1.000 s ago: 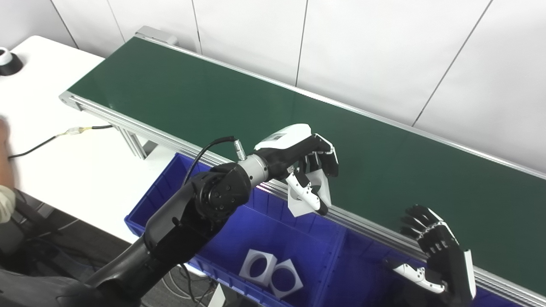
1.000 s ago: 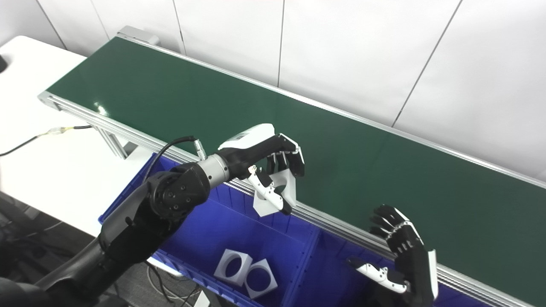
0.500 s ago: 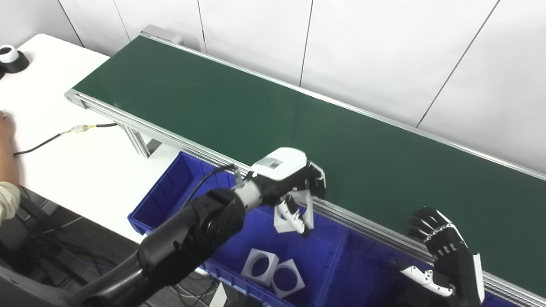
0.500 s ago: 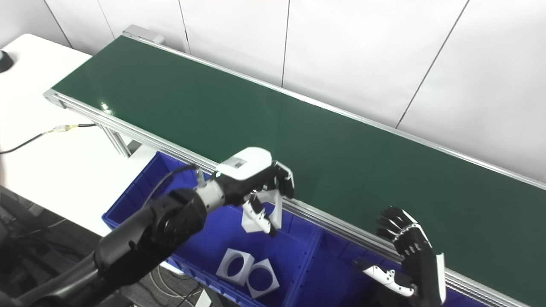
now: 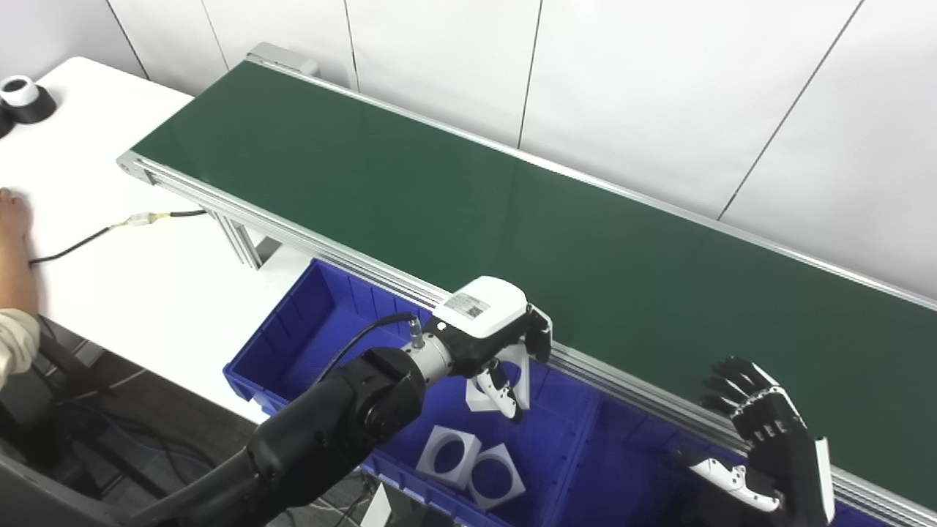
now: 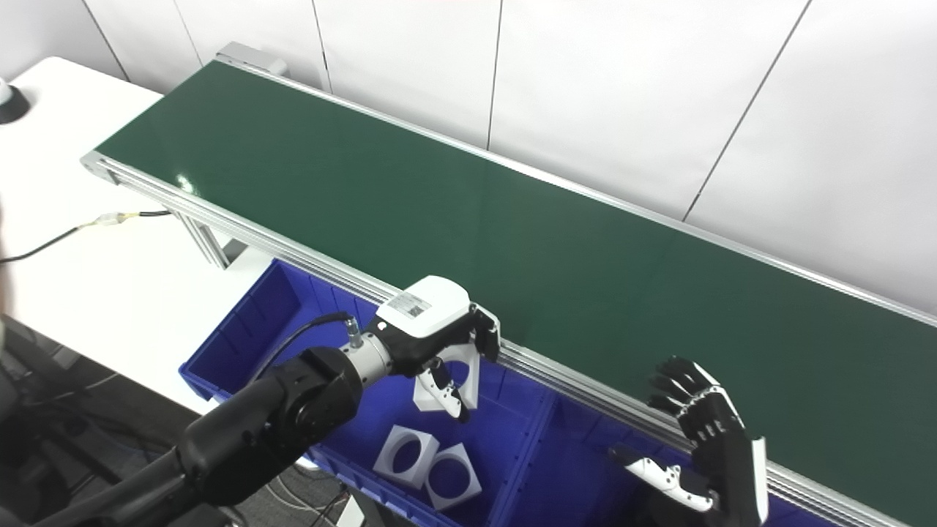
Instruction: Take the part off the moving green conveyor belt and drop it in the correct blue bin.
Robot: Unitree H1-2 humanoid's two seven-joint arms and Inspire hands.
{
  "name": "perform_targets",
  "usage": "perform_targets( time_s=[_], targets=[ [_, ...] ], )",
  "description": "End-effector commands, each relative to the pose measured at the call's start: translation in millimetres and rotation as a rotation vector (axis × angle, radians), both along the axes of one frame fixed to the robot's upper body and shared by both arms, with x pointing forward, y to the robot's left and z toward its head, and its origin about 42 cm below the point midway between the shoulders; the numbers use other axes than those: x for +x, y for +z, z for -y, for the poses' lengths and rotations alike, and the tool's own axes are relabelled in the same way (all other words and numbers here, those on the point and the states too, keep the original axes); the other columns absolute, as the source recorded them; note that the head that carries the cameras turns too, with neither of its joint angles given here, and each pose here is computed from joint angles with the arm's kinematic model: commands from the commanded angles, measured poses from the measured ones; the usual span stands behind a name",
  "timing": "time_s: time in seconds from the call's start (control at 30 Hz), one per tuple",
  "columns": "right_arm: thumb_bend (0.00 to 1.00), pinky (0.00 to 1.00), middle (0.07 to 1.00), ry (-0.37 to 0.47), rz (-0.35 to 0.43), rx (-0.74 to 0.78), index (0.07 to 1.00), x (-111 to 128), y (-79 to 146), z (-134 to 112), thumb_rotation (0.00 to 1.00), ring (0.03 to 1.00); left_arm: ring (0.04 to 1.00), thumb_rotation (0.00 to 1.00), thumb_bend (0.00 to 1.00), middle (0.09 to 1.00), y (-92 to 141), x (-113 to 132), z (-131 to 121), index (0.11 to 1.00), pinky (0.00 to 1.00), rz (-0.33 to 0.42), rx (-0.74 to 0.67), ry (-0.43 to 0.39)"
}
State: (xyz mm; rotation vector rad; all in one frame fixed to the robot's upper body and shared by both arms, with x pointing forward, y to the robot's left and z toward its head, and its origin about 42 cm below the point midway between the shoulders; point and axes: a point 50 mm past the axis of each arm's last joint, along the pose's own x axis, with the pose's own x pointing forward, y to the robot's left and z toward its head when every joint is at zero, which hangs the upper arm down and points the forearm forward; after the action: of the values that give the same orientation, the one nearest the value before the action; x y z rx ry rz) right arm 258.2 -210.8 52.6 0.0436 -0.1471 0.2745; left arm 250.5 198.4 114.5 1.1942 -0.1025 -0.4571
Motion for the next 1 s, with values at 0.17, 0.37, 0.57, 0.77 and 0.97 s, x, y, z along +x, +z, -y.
perform_targets(
  time_s=[0.17,0.37,0.57,0.77,0.97],
  targets=[
    [0.9,0.62,0.746,0.007,0.051,0.017,0.749,4,13,-2,0.13,0.71,0.382,0.0,0.5,0.493,1,2,2,0.545,0.35,0.041,-0.004,0.0],
    [0.9,0.62,0.754,0.01,0.051,0.015,0.754,4,12,-1,0.12,0.717,0.396,0.0,0.5,0.501,5,3,2,0.531,0.36,-0.012,0.006,-0.029],
    [0.9,0.63,0.757,0.012,0.05,0.019,0.756,5,12,-2,0.13,0.721,0.531,0.01,0.8,0.587,16,4,3,0.563,0.44,-0.115,0.01,-0.046],
    [0.9,0.63,0.758,0.012,0.05,0.02,0.759,4,13,-2,0.13,0.722,0.624,0.15,1.0,0.697,29,5,4,0.706,0.5,-0.203,0.042,-0.123],
    [0.91,0.63,0.752,0.009,0.05,0.022,0.752,4,14,-3,0.13,0.717,0.804,0.27,1.0,0.846,33,6,2,0.823,0.64,-0.254,0.074,-0.174]
  ],
)
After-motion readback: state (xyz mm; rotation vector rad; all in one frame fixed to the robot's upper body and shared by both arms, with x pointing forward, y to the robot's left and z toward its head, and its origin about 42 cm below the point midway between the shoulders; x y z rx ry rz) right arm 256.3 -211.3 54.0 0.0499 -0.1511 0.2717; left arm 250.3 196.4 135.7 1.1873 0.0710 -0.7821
